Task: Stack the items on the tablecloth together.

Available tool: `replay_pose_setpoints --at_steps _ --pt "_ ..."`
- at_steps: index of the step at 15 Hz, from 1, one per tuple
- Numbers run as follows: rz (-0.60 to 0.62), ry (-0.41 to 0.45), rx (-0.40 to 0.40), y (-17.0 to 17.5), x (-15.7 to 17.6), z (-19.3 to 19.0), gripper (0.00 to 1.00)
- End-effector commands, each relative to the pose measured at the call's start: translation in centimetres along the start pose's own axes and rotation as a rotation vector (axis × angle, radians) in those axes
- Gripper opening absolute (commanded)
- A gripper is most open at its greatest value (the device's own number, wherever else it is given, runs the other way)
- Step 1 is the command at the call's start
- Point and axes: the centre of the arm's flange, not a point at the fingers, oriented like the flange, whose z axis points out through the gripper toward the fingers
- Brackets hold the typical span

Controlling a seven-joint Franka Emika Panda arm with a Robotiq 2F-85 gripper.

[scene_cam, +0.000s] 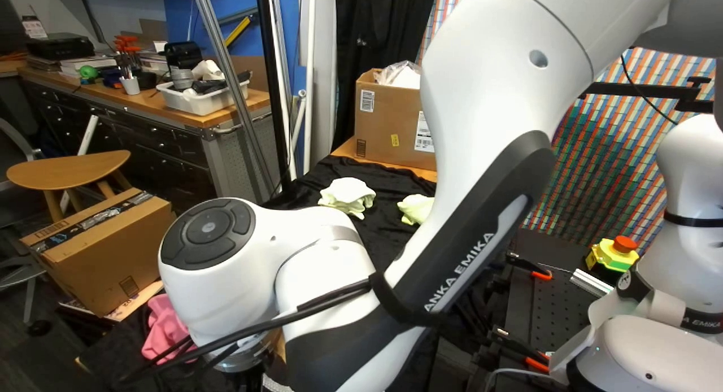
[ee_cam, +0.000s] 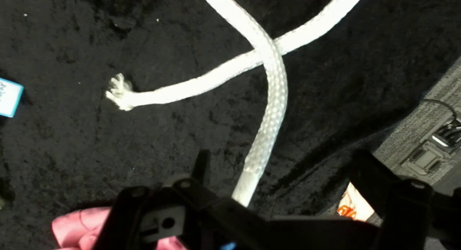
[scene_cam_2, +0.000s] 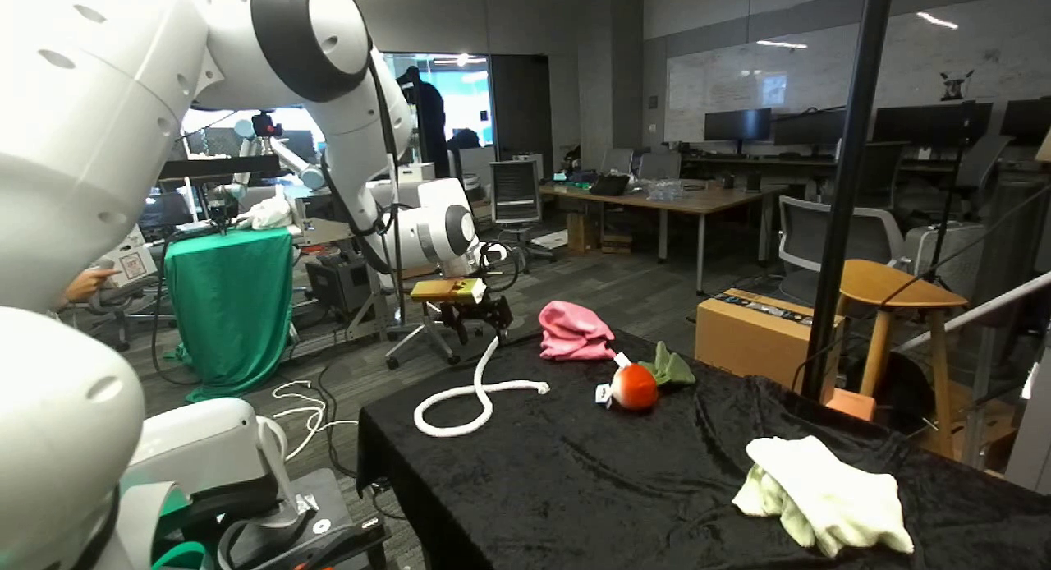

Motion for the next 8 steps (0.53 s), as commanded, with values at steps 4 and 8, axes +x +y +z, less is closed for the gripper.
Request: replay_pose_setpoints --at_steps 4,8 --pt "0.035 -0.025 -0.047 1.3 1.6 1.0 1.0" --pt "0.05 -0.037 -0.042 1.8 2.2 2.3 1.0"
